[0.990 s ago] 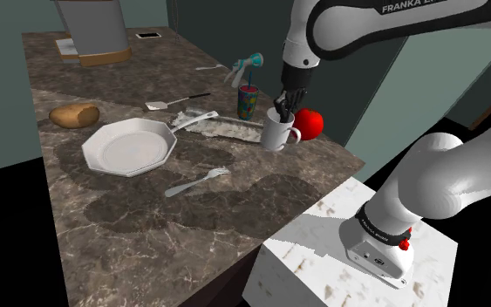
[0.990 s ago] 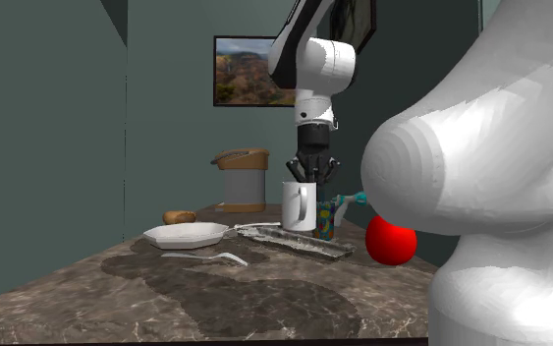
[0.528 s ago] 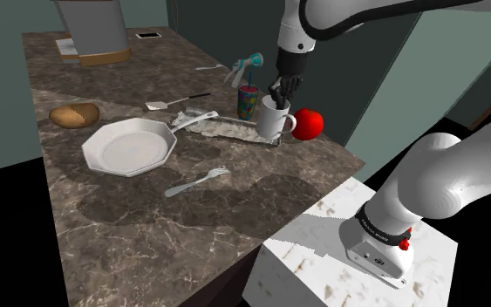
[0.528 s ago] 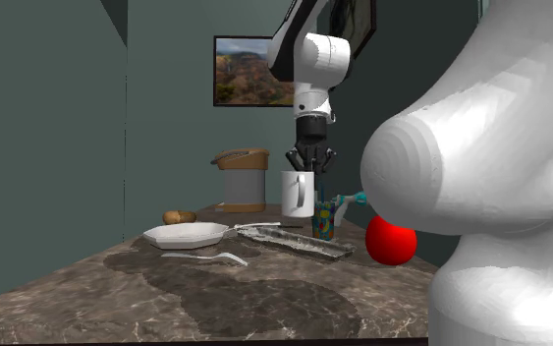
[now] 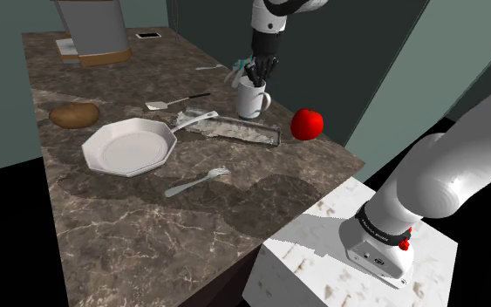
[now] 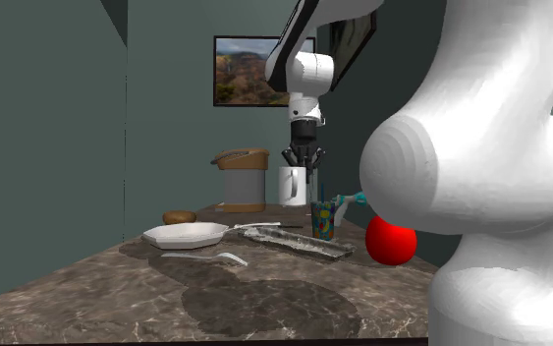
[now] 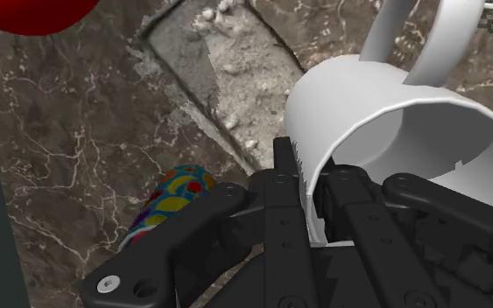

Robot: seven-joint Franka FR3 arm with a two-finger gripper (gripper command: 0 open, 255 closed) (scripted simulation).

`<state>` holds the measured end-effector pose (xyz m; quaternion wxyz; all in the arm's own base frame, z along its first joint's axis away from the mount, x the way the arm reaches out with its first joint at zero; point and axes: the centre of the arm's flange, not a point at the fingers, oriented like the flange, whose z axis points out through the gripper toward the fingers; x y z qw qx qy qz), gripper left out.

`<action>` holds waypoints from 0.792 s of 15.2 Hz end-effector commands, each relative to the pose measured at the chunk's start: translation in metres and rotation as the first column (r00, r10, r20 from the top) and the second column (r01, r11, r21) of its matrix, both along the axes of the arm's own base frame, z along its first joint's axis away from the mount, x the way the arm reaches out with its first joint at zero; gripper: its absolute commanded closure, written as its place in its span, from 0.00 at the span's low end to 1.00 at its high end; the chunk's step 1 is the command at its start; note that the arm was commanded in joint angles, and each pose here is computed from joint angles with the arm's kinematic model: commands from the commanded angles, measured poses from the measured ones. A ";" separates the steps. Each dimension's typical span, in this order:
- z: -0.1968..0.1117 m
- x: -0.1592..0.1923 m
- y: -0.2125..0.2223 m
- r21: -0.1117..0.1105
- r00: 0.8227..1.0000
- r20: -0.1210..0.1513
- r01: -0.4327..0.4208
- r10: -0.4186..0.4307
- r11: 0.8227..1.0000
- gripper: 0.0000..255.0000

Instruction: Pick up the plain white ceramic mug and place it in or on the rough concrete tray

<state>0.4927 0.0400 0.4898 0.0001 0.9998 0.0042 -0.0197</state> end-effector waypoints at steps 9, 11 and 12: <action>-0.019 0.068 -0.005 0.000 1.000 0.000 0.000 0.000 1.000 1.00; -0.029 0.068 -0.005 0.000 1.000 0.000 0.000 0.000 1.000 1.00; -0.035 0.068 -0.005 0.000 1.000 0.000 0.000 0.000 1.000 1.00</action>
